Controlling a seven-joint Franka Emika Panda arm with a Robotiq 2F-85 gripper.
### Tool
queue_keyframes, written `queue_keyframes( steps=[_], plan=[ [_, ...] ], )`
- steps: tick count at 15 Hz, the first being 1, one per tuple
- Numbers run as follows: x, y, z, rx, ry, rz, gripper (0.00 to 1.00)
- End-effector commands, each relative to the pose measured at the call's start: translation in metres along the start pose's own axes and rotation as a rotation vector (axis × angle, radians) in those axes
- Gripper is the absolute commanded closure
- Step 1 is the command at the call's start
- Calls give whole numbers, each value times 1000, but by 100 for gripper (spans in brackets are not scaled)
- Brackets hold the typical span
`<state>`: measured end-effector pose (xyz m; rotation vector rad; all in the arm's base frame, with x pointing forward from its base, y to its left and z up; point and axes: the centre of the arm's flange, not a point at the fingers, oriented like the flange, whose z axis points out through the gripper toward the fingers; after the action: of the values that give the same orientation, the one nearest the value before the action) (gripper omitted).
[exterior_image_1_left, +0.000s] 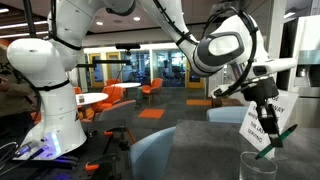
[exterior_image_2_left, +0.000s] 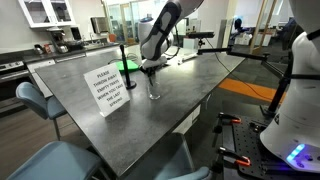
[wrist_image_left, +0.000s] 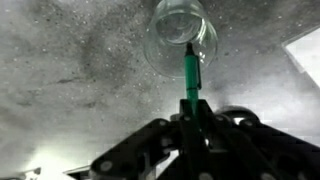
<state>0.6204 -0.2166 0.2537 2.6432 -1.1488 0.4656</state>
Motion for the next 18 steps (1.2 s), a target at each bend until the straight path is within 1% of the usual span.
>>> queue_keyframes(
  steps=[1,3,4,5,7,9,10,11,13,14,15,16,17,18],
  plan=[
    [-12,5,-49,6,7,-70,97],
    [-14,6,-71,18,7,-64,97],
    [-14,12,-76,40,-39,-63,97],
    [-15,20,-80,39,-67,-55,97],
    [-18,46,-81,9,-124,-61,97],
    [-20,82,-76,-41,-159,-47,97],
    [-19,102,-68,-65,-169,-28,97],
    [-18,119,-61,-63,-179,-22,97],
    [-19,148,-35,-40,-253,-12,97],
    [-23,158,-22,-19,-310,-10,97],
    [-29,164,-8,-8,-353,-4,97],
    [-36,168,7,-4,-377,2,97],
    [-41,169,20,-2,-391,10,97],
    [-44,168,34,-17,-401,20,97]
  ],
)
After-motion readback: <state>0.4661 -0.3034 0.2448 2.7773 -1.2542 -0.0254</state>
